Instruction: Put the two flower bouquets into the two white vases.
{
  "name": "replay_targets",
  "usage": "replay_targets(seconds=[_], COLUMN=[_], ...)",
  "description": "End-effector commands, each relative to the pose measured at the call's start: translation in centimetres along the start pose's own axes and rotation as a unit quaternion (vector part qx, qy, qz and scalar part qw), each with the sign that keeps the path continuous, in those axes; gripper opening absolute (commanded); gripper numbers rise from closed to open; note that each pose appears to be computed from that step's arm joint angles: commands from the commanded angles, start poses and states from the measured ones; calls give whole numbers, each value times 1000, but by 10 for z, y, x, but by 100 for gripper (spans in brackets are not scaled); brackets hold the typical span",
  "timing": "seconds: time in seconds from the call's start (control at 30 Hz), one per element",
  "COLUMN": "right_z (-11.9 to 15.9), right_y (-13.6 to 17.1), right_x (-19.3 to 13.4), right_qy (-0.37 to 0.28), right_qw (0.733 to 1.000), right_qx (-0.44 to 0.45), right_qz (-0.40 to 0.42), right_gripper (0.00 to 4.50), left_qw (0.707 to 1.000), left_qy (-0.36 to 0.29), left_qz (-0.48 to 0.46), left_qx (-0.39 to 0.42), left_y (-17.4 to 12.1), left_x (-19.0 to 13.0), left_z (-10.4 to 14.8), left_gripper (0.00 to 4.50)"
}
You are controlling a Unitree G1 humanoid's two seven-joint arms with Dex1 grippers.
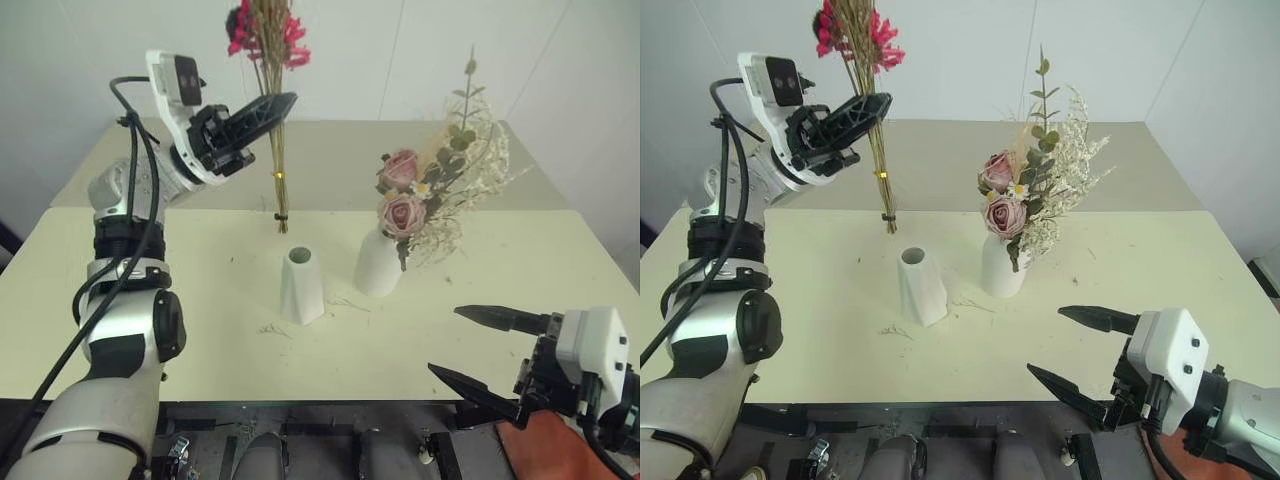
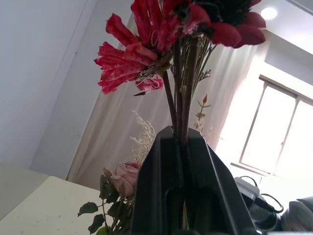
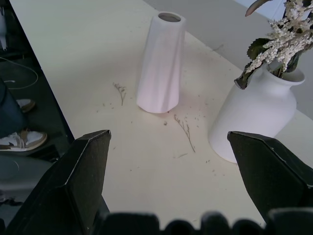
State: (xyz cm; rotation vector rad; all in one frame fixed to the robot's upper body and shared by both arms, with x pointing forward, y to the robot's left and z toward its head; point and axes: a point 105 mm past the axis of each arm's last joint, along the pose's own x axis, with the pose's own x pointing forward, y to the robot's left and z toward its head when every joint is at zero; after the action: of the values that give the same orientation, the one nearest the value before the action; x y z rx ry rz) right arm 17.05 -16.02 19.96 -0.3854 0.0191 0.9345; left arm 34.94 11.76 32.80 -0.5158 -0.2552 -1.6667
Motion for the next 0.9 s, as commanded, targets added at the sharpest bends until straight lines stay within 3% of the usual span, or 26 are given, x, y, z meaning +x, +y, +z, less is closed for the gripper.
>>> replay_targets(seconds=[0.03, 0.9], right_z=[10, 9], right_y=[4, -7], right_x=[2, 8], right_qy=[-19, -19], right_qw=[1000, 999], right_qx=[-23, -31], right_qz=[-4, -17], right_gripper=[450, 450], left_qw=[998, 997], left_qy=[30, 37], left_qz=[-45, -57], left_qx=[45, 30], left_y=[-6, 1], left_x=[12, 24], left_z=[-3, -35], left_gripper=[2, 2])
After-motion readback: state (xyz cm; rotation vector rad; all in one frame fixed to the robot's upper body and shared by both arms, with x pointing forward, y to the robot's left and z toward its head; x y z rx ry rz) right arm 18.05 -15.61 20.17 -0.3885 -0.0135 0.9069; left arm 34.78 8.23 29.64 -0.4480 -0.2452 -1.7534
